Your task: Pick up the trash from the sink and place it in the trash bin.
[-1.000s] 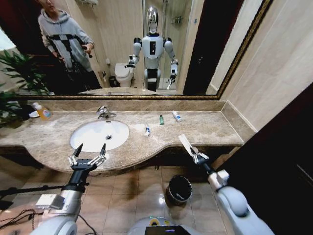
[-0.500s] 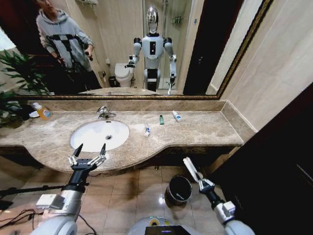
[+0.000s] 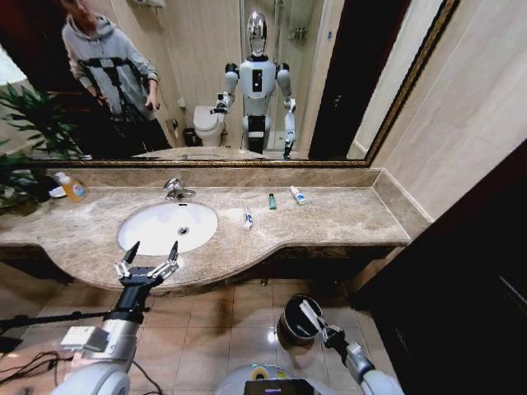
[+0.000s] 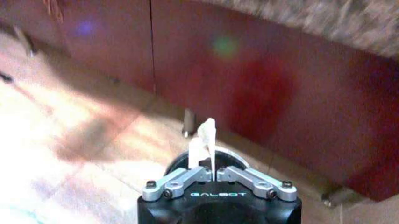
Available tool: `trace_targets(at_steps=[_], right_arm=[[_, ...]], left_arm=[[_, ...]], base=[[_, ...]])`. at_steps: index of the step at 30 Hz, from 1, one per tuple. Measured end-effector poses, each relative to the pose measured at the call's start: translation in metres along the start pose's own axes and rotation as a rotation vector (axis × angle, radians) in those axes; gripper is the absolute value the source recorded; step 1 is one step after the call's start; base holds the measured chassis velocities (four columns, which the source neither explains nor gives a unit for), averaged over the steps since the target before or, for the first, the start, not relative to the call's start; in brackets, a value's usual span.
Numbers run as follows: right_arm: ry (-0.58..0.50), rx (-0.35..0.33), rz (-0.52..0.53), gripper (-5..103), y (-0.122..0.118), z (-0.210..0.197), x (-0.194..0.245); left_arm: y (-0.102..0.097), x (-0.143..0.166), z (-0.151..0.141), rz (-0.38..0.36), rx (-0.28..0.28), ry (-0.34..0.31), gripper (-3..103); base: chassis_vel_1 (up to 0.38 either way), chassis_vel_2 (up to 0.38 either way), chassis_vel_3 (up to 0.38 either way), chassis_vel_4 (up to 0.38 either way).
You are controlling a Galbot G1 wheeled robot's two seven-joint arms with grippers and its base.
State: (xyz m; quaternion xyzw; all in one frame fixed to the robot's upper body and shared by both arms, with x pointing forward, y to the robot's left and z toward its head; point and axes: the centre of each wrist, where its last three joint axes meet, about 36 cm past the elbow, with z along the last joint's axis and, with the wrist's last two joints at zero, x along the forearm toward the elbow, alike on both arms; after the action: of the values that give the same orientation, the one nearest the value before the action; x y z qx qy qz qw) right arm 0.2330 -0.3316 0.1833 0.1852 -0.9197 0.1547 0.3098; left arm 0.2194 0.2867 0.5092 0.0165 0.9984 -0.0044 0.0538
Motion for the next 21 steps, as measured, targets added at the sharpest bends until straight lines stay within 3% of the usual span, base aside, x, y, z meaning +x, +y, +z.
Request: trace_targets(at_steps=[12,21], right_arm=[[0.134,0.006,0.001,0,0.008,-0.004,-0.063],[0.185,0.067,0.042,0,-0.004,-0.005,-0.096]], left_arm=[[0.000,0.000,0.000,0.000,0.000,0.000,100],[0.000,0.000,0.000,0.000,0.000,0.000,100]], base=[[0.000,0.000,0.000,0.000],[0.000,0.000,0.000,0.000]])
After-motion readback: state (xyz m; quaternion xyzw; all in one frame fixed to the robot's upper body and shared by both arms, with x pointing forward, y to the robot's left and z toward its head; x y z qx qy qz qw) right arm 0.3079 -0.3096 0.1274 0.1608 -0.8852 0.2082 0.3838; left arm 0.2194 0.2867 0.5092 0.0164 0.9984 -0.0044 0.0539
